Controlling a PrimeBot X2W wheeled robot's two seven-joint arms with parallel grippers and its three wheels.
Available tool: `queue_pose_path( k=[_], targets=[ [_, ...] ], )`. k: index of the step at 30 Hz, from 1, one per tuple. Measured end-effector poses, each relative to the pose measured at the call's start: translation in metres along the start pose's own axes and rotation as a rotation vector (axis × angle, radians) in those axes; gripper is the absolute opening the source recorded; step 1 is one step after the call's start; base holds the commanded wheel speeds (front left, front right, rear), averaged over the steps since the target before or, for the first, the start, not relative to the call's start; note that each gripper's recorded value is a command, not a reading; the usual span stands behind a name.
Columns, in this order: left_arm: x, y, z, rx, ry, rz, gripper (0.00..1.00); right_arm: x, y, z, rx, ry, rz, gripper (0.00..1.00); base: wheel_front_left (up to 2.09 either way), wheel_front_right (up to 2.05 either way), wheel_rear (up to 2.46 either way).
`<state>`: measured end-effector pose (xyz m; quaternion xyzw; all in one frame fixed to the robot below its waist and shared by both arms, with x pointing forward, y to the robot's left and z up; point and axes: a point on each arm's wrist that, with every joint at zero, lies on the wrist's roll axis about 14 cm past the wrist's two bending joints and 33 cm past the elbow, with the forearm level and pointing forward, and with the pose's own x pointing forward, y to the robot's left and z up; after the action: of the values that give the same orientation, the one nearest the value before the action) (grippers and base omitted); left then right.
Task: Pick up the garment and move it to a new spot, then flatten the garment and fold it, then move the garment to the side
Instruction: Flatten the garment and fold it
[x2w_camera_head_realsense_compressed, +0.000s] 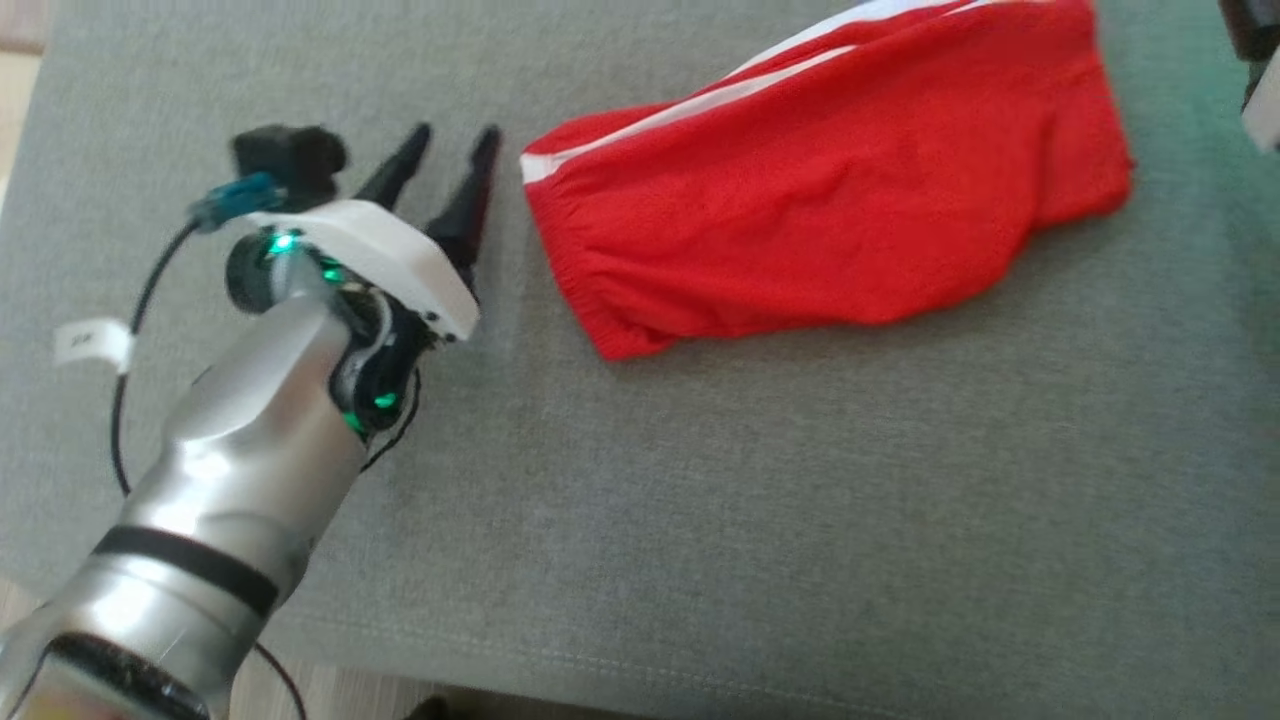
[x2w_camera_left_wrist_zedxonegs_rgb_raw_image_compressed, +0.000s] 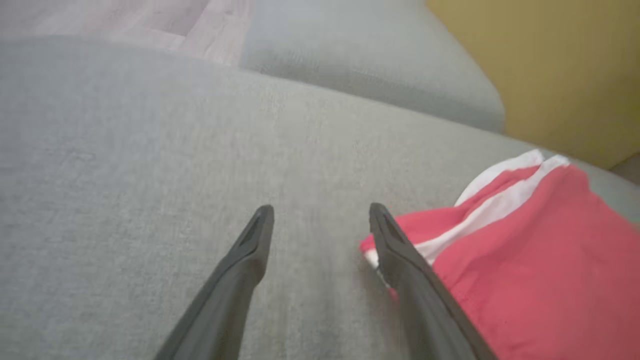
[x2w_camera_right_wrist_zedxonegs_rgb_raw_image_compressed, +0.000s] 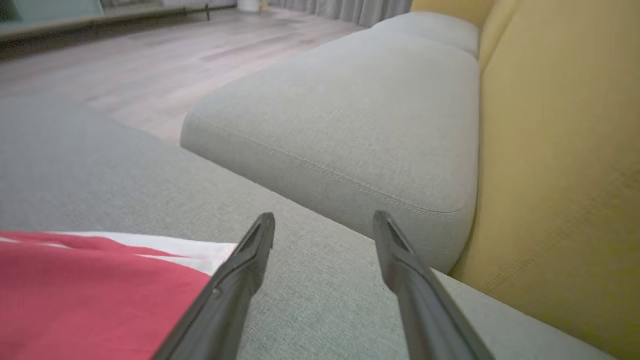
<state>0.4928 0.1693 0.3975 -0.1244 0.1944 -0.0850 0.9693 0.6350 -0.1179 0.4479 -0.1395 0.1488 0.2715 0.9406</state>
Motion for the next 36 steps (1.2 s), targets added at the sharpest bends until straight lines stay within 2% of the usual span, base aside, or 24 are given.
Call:
queue_pose_path(
  k=[7,11,14,20,28,30,36],
  targets=[
    [-0.025,-0.008,0.086,-0.047,-0.304,0.032,1.00,-0.044,-0.011,0.026,0.134,-0.155,-0.097,1.00,0.00,0.00,0.00],
    [-0.052,-0.010,0.092,-0.066,-0.390,0.057,1.00,-0.075,-0.018,0.068,0.213,-0.319,-0.141,1.00,0.00,0.00,0.00],
    [-0.068,-0.015,0.089,-0.101,-0.430,0.068,1.00,-0.101,-0.013,0.077,0.229,-0.392,-0.165,1.00,0.00,0.00,0.00],
    [-0.091,-0.039,0.091,-0.093,-0.492,0.033,1.00,-0.152,0.020,0.044,0.258,-0.414,-0.212,1.00,0.00,0.00,0.00],
    [-0.109,-0.058,0.063,-0.074,-0.464,0.004,1.00,-0.203,0.052,0.008,0.306,-0.412,-0.299,1.00,0.00,0.00,0.00],
    [-0.113,-0.059,0.057,-0.054,-0.454,0.010,1.00,-0.214,0.056,0.000,0.332,-0.411,-0.327,1.00,0.00,0.00,0.00],
    [-0.122,-0.064,0.030,-0.030,-0.398,0.010,1.00,-0.241,0.054,-0.023,0.305,-0.371,-0.407,1.00,0.00,0.00,0.00]
  ],
)
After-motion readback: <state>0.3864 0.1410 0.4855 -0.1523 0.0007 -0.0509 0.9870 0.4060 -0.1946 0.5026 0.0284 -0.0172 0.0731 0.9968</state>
